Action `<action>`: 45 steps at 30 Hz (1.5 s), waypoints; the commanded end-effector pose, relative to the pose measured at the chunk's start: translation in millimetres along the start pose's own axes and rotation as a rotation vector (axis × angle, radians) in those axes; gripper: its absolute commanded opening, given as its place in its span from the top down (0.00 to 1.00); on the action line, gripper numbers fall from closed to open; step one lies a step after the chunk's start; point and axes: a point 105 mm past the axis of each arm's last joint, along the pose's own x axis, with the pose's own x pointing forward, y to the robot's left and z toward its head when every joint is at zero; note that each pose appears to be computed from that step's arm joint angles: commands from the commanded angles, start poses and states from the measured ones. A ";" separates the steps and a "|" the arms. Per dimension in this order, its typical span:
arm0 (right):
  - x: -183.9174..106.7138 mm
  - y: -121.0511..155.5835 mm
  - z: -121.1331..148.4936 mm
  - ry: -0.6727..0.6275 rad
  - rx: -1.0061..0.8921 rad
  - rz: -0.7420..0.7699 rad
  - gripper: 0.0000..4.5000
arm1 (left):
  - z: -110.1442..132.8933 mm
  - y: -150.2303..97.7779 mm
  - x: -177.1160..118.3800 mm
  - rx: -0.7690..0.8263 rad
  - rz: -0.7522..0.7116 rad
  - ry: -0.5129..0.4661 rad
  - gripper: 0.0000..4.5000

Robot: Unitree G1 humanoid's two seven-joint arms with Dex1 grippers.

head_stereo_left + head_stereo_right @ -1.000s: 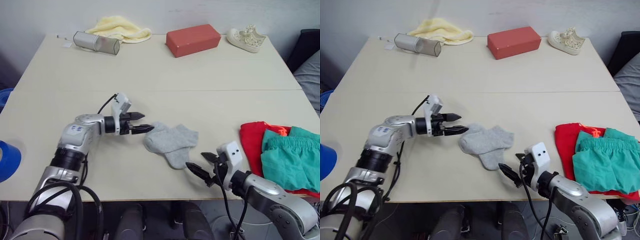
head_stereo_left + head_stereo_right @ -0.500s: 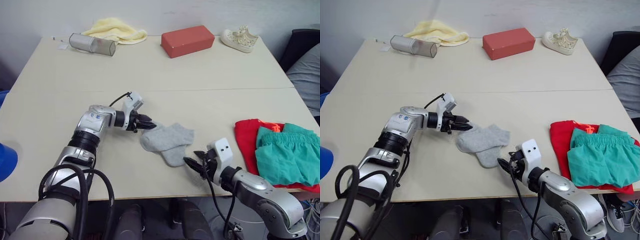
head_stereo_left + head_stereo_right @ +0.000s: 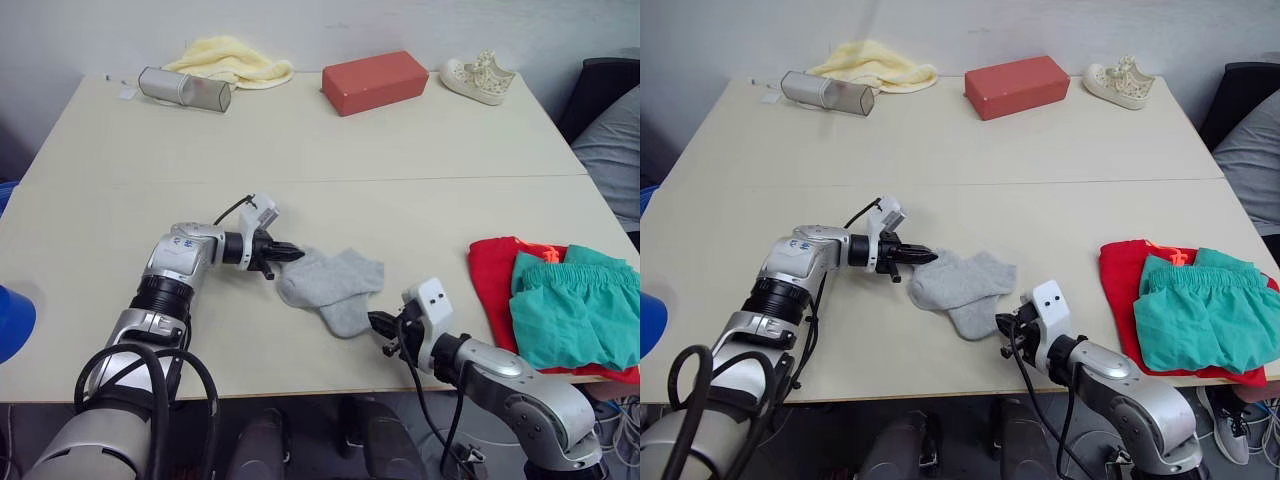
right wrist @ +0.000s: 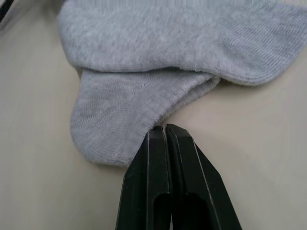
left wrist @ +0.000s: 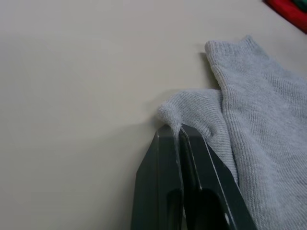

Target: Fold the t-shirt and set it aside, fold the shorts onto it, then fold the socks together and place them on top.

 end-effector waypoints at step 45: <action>8.3 12.1 1.8 0.129 0.078 0.137 0.99 | -12.6 -12.7 -12.3 -0.077 0.069 -0.083 1.00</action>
